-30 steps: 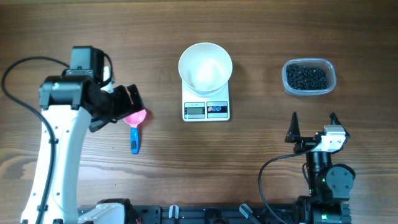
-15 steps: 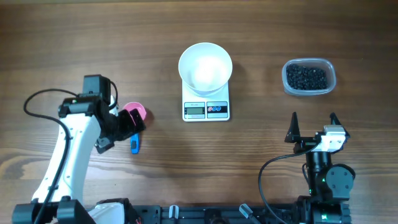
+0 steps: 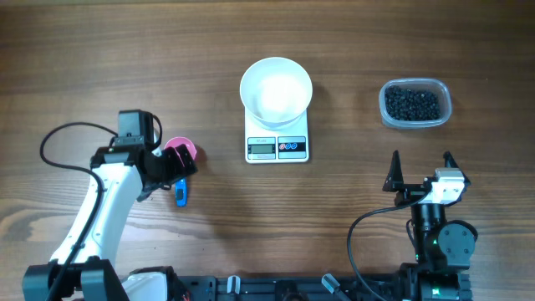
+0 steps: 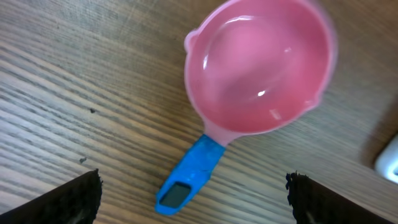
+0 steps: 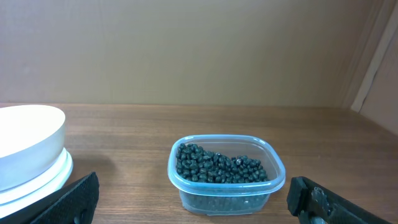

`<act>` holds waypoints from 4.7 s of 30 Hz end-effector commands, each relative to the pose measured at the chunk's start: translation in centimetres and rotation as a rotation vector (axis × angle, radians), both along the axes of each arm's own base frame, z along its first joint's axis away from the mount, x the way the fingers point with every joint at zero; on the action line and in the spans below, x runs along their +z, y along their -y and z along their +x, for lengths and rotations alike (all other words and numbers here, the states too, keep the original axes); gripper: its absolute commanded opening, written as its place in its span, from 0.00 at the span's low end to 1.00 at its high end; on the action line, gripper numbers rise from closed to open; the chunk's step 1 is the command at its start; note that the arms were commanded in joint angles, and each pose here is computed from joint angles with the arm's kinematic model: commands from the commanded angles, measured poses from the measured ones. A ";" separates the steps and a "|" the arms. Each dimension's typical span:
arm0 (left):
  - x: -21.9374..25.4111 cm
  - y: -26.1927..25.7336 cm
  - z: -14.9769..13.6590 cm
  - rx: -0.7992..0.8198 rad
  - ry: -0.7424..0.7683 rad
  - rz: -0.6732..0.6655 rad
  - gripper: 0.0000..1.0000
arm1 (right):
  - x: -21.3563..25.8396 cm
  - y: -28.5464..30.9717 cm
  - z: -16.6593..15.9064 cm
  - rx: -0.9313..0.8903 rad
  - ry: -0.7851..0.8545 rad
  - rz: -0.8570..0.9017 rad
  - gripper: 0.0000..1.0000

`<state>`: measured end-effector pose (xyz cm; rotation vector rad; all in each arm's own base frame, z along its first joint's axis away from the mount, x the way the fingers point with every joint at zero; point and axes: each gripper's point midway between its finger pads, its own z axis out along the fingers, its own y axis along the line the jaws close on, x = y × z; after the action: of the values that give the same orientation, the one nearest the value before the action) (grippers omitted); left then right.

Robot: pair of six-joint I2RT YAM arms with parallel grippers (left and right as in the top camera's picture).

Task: Scoop item into bowl and weigh 150g on scale
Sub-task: 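Lower the left gripper and grasp the pink scoop's bowl rim, then lift the pink scoop with the left gripper toward the scale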

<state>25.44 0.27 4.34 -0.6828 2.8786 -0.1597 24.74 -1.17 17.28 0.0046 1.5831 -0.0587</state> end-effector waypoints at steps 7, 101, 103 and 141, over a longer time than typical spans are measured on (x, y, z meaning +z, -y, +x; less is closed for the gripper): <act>-1.5 0.7 -1.3 -0.013 -0.045 -0.040 0.88 | 0.0 -0.3 0.0 0.018 0.001 0.012 1.00; 22.9 12.8 -0.6 -0.402 0.698 -0.763 0.04 | 0.0 -0.3 0.0 0.018 0.001 0.012 1.00; 24.3 12.8 -1.7 -0.430 0.760 -0.748 0.04 | 0.0 -0.3 0.0 0.018 0.001 0.012 1.00; 35.5 13.5 -4.3 -0.515 1.141 -0.858 0.04 | 21.2 -13.4 -9.1 0.783 -0.331 0.723 1.00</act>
<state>21.54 -13.23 38.11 0.1847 1.7200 -1.2890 16.94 8.84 38.44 0.0159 1.6668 0.8608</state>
